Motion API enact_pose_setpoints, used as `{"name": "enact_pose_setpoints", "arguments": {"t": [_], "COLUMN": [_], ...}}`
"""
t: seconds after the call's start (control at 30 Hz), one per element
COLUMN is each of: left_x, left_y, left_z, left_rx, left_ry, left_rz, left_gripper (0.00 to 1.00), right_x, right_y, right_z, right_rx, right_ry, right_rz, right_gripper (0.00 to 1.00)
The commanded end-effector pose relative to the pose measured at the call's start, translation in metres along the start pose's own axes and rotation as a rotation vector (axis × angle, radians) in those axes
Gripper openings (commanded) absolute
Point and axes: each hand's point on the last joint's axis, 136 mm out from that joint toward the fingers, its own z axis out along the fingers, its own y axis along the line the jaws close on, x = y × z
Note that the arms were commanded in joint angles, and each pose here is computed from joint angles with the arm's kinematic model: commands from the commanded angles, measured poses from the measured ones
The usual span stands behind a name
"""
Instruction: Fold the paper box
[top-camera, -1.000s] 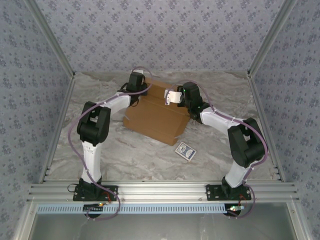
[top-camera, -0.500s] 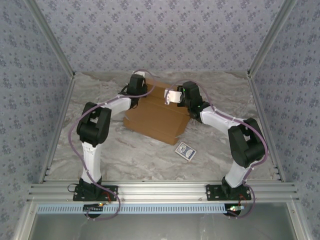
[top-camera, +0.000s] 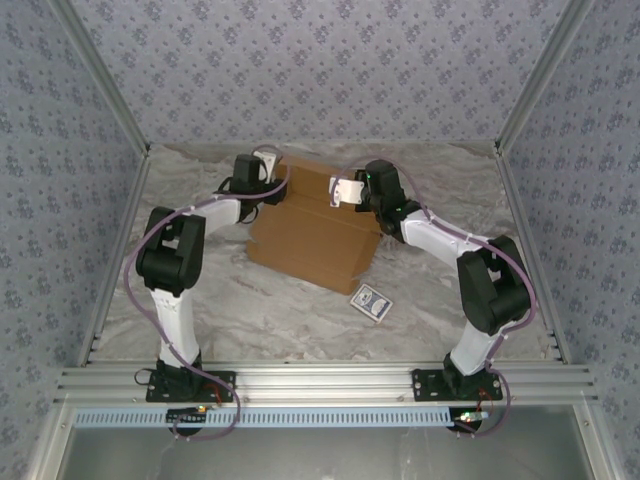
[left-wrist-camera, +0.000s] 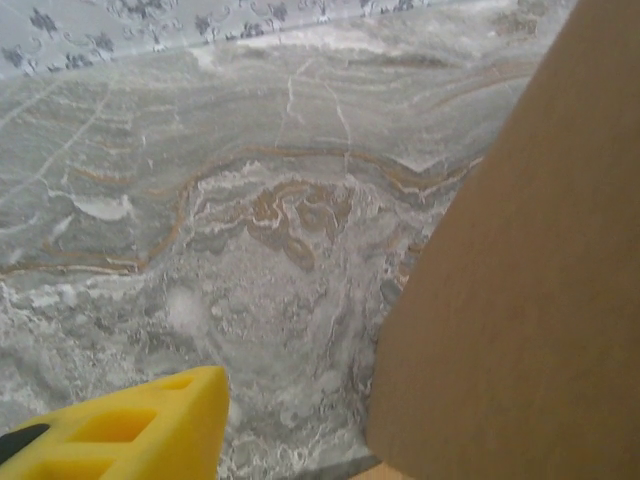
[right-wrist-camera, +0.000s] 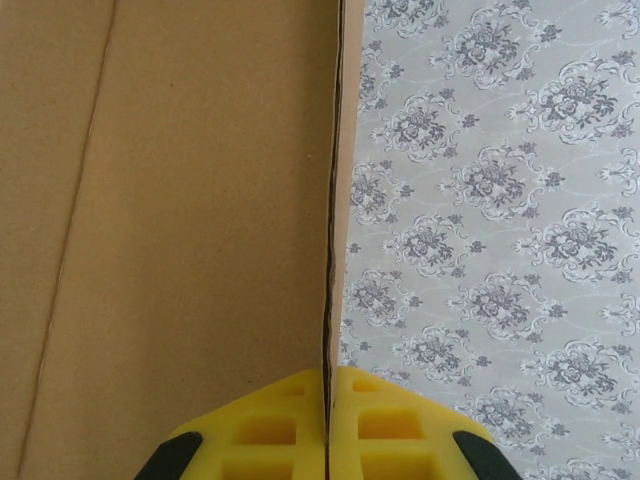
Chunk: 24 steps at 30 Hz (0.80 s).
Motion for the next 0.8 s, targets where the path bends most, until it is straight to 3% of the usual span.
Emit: {"name": "enact_pose_setpoints", "arguments": {"t": [0.0,0.33,0.77], "left_x": [-0.008,-0.026,-0.022], "left_y": [-0.003,-0.006,0.013], "left_z": [-0.012,0.001,0.016], "left_rx": [0.037,0.065,-0.127], "left_ry": [-0.028,-0.081,-0.104], "left_rz": [0.009,-0.019,-0.073], "left_gripper": [0.57,0.56,0.53], "right_x": [0.015,0.015,0.014], "right_y": [0.020,0.026,0.033], "right_z": [0.005,0.004,0.004], "right_rx": [-0.083,-0.107,-0.141], "right_ry": [0.055,0.053,0.053], "right_rz": [-0.007,-0.005,-0.004], "right_gripper": [0.00,0.00,0.00]}}
